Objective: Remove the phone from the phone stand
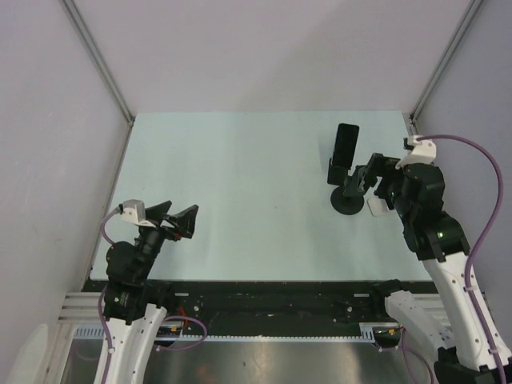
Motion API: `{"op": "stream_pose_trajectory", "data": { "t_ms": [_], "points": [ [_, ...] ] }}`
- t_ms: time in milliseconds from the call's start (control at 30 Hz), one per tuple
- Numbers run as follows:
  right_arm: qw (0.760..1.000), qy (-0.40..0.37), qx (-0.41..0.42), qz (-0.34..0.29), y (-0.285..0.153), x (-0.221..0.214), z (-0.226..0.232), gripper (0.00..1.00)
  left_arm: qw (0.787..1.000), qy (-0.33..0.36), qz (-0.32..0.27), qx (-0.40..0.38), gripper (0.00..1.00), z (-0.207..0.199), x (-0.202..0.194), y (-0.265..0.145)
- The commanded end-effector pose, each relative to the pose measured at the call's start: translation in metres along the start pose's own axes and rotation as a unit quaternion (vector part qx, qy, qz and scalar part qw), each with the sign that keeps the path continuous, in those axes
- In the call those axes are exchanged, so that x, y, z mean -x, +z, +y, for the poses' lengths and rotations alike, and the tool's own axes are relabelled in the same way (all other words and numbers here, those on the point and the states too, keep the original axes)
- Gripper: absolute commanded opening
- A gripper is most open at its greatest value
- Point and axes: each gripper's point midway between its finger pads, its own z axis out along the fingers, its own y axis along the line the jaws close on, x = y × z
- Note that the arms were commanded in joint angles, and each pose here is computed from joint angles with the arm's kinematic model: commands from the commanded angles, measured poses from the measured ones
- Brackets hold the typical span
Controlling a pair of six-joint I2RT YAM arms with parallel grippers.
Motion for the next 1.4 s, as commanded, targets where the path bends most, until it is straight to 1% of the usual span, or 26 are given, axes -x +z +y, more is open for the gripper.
{"op": "stream_pose_trajectory", "data": {
  "t_ms": [0,167,333,400,500,667,967,1033,1200,1367],
  "points": [
    [0.999,-0.027,-0.014,0.030,0.013,0.006,-0.001,1.00,1.000,0.008,0.006,-0.025,1.00,-0.009,-0.004,0.000],
    [0.998,-0.035,-0.024,0.049,0.038,0.005,-0.008,1.00,0.999,0.006,0.012,-0.031,1.00,-0.011,-0.007,0.000],
    [0.996,-0.028,-0.001,0.080,0.062,-0.004,-0.012,1.00,0.999,0.005,0.016,-0.034,1.00,-0.013,-0.009,0.000],
    [0.996,-0.028,0.003,0.081,0.066,-0.003,-0.014,1.00,0.999,0.005,0.018,-0.036,1.00,-0.013,-0.010,0.001],
    [0.995,-0.031,0.036,0.085,0.073,-0.006,-0.002,1.00,0.999,0.004,0.021,-0.036,1.00,-0.013,-0.010,0.001],
    [0.995,-0.034,0.038,0.087,0.084,-0.009,0.001,1.00,0.999,0.004,0.020,-0.037,1.00,-0.014,-0.010,0.001],
    [0.995,-0.035,0.047,0.082,0.088,-0.011,0.018,1.00,0.999,0.004,0.021,-0.036,1.00,-0.013,-0.011,0.001],
    [0.996,-0.031,0.036,0.074,0.086,-0.008,0.019,1.00,0.999,0.005,0.021,-0.035,1.00,-0.013,-0.011,0.002],
    [0.998,0.010,-0.027,0.053,0.078,-0.002,0.007,1.00,0.999,0.004,0.022,-0.034,1.00,-0.013,-0.011,0.002],
    [0.995,0.021,-0.086,0.035,0.076,-0.003,-0.003,1.00,0.999,0.004,0.022,-0.029,1.00,-0.011,-0.012,0.002]
  ]
}}
